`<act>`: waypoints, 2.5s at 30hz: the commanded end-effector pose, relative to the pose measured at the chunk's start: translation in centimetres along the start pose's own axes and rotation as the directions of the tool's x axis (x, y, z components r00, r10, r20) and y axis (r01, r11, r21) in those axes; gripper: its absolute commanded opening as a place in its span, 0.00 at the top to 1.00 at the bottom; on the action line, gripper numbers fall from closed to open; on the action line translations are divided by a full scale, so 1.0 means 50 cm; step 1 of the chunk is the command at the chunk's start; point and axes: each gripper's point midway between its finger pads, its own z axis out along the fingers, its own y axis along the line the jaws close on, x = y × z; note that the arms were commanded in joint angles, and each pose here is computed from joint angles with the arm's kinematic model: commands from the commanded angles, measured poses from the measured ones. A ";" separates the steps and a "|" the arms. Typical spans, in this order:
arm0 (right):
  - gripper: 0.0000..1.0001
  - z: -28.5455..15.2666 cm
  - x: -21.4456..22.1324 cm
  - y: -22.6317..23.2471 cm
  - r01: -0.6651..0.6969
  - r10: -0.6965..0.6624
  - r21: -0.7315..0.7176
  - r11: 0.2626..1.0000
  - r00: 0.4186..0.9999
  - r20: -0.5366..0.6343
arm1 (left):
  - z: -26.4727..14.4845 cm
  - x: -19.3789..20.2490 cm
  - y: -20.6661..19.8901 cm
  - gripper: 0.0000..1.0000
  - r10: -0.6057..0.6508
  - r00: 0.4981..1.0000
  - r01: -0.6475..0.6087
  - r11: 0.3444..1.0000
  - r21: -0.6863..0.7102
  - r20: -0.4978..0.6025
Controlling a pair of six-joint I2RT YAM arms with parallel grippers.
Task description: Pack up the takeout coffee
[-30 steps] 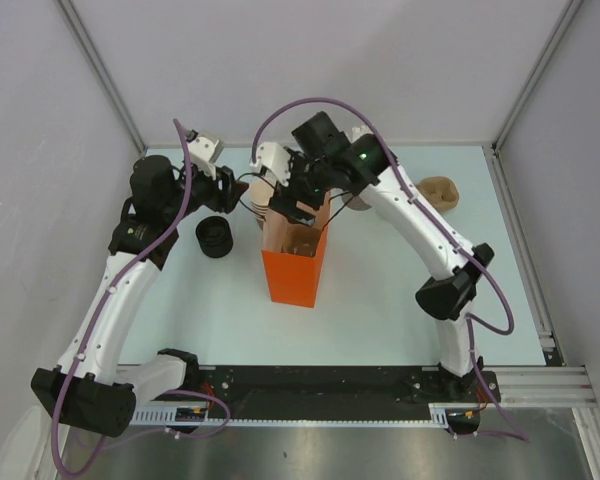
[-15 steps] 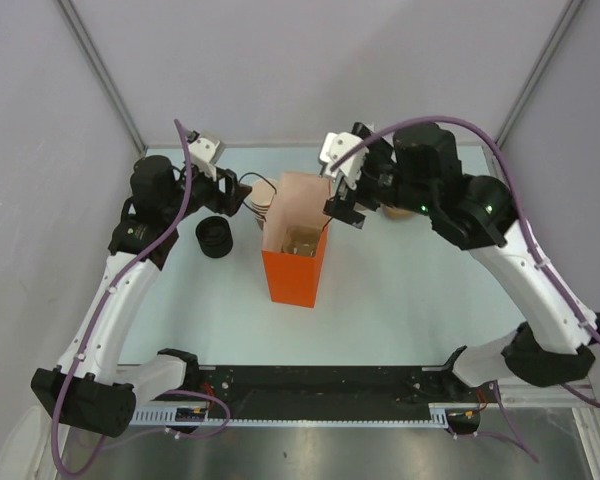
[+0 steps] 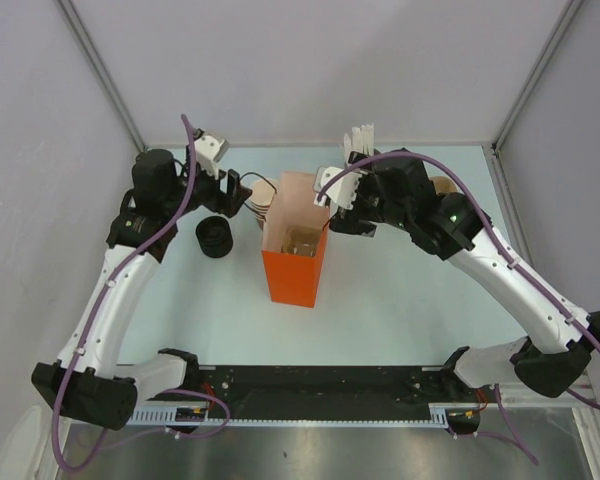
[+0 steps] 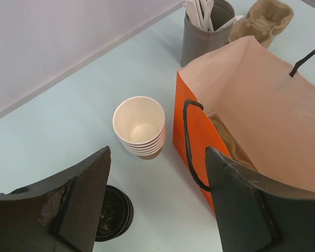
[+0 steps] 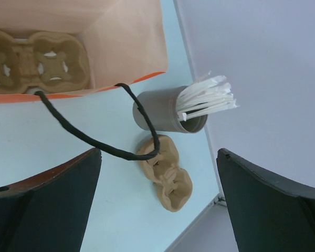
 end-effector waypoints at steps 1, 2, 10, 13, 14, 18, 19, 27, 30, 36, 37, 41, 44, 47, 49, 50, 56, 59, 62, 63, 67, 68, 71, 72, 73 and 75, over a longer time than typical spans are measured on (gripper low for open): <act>0.05 -0.012 -0.017 -0.069 0.028 -0.031 0.115 0.993 0.999 0.018 | -0.003 -0.004 0.004 0.22 0.051 0.999 -0.051 0.999 -0.013 -0.001; 0.05 -0.006 -0.013 -0.069 0.027 -0.029 0.113 0.993 0.999 0.013 | 0.001 -0.001 0.005 0.22 0.050 0.999 -0.050 0.999 -0.012 -0.005; 0.20 0.014 -0.026 -0.036 0.037 -0.038 0.017 0.999 0.998 0.053 | 0.028 -0.002 0.010 0.23 0.009 0.999 -0.009 1.000 0.008 -0.043; 0.26 0.010 -0.031 -0.025 0.040 -0.039 -0.012 0.999 0.997 0.070 | 0.035 -0.018 0.018 0.26 0.002 0.999 -0.002 1.000 0.003 -0.045; 0.29 0.006 -0.033 -0.027 0.040 -0.039 -0.010 0.999 0.996 0.074 | 0.035 -0.020 0.019 0.27 0.002 0.999 -0.002 1.000 0.003 -0.049; 0.46 -0.001 -0.048 -0.025 0.031 -0.027 -0.032 0.999 0.993 0.117 | 0.035 -0.050 0.021 0.38 0.002 0.999 -0.002 1.000 0.007 -0.041; 0.49 -0.002 -0.050 -0.026 0.029 -0.025 -0.034 0.999 0.992 0.125 | 0.038 -0.050 0.022 0.40 0.001 0.999 -0.001 1.000 0.010 -0.047; 0.87 -0.006 -0.054 -0.010 0.018 -0.009 -0.060 0.998 0.989 0.149 | 0.031 -0.068 0.021 0.66 0.017 0.997 -0.015 1.000 0.025 -0.069; 0.93 -0.007 -0.054 -0.006 0.012 -0.001 -0.064 0.998 0.988 0.156 | 0.027 -0.072 0.019 0.75 0.021 0.997 -0.019 0.999 0.031 -0.075; 0.88 -0.016 -0.064 0.010 0.011 0.006 -0.095 0.995 0.985 0.173 | 0.024 -0.085 0.018 0.78 0.026 0.997 -0.023 0.999 0.036 -0.080; 0.86 -0.016 -0.061 0.006 0.009 0.005 -0.086 0.996 0.986 0.166 | 0.022 -0.086 0.017 0.75 0.026 0.997 -0.023 0.999 0.037 -0.078; 0.82 -0.016 -0.055 0.008 0.012 0.002 -0.089 0.996 0.988 0.157 | 0.023 -0.079 0.016 0.56 0.027 0.996 -0.023 0.999 0.041 -0.087; 0.66 -0.013 -0.059 0.011 0.018 -0.003 -0.094 0.995 0.987 0.161 | 0.022 -0.074 0.015 0.46 0.025 0.995 -0.021 0.999 0.044 -0.093; 0.56 -0.010 -0.061 0.010 0.014 0.002 -0.095 0.995 0.987 0.163 | 0.020 -0.070 0.012 0.37 0.025 0.995 -0.021 0.999 0.046 -0.097; 0.52 -0.007 -0.061 0.009 0.012 0.003 -0.093 0.996 0.987 0.160 | 0.018 -0.066 0.012 0.31 0.031 0.994 -0.026 0.999 0.044 -0.101; 0.49 -0.007 -0.062 0.008 0.010 0.005 -0.092 0.996 0.987 0.161 | 0.017 -0.066 0.015 0.29 0.034 0.995 -0.031 0.999 0.038 -0.099; 0.38 -0.011 -0.066 0.000 0.004 0.009 -0.082 0.997 0.987 0.161 | 0.015 -0.062 0.015 0.23 0.037 0.994 -0.033 0.999 0.036 -0.101; 0.38 -0.020 -0.074 0.001 0.004 0.013 -0.096 0.995 0.985 0.175 | 0.014 -0.059 0.014 0.22 0.037 0.994 -0.033 0.999 0.037 -0.105; 0.39 -0.027 -0.086 0.000 0.005 0.017 -0.112 0.994 0.981 0.195 | 0.015 -0.054 0.011 0.21 0.035 0.993 -0.030 0.998 0.046 -0.110; 0.39 -0.026 -0.089 -0.002 0.007 0.015 -0.110 0.994 0.980 0.196 | 0.016 -0.051 0.010 0.21 0.034 0.993 -0.029 0.999 0.046 -0.113; 0.42 -0.018 -0.080 0.002 0.016 0.005 -0.116 0.993 0.984 0.181 | 0.019 -0.043 0.000 0.24 0.023 0.992 -0.013 0.997 0.076 -0.125; 0.43 -0.016 -0.080 0.003 0.017 0.005 -0.118 0.993 0.983 0.181 | 0.018 -0.041 0.000 0.24 0.021 0.991 -0.011 0.997 0.079 -0.130; 0.48 -0.010 -0.078 0.009 0.022 0.002 -0.130 0.991 0.984 0.180 | 0.023 -0.035 -0.003 0.29 0.018 0.990 -0.005 0.996 0.090 -0.140; 0.49 -0.009 -0.078 0.010 0.025 -0.001 -0.134 0.991 0.984 0.180 | 0.022 -0.034 -0.003 0.30 0.018 0.990 -0.005 0.996 0.092 -0.142; 0.50 -0.007 -0.074 0.015 0.028 -0.002 -0.143 0.989 0.984 0.176 | 0.024 -0.032 -0.003 0.32 0.017 0.989 -0.004 0.996 0.095 -0.145; 0.50 -0.005 -0.076 0.021 0.032 -0.003 -0.156 0.987 0.983 0.182 | 0.025 -0.026 -0.010 0.36 0.015 0.988 0.003 0.994 0.112 -0.156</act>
